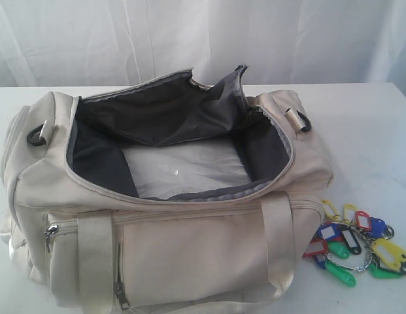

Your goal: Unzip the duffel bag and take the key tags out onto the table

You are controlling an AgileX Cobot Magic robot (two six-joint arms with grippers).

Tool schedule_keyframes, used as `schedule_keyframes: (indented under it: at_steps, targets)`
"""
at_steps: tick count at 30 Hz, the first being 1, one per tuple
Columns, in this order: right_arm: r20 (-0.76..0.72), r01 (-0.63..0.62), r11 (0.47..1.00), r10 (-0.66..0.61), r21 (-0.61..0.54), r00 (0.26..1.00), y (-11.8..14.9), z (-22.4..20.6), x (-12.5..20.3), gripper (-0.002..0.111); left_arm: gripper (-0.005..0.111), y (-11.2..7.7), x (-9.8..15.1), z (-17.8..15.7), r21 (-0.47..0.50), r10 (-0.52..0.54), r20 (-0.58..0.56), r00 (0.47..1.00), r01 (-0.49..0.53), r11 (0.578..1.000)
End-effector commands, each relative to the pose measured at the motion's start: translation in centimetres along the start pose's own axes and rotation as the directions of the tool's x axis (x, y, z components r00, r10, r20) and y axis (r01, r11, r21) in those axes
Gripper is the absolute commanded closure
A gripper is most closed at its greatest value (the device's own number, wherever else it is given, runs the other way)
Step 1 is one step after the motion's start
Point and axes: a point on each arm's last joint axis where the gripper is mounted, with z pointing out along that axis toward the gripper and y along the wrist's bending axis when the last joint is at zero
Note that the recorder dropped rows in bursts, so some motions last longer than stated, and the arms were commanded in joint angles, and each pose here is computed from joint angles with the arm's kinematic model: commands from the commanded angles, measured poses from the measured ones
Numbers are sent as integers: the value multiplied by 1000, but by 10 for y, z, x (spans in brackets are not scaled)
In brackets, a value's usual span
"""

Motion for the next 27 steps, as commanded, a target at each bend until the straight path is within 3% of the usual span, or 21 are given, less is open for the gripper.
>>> schedule_keyframes:
  at_steps: [1, 27]
  targets:
    - [5, 6, 1000, -6, 4, 1000, 0, 0, 1, 108, 106, -1, 1, 0, 5, -16, 4, 1000, 16, 1000]
    - [8, 19, 1000, -19, 4, 1000, 0, 0, 1, 108, 106, -1, 1, 0, 5, -16, 4, 1000, 16, 1000]
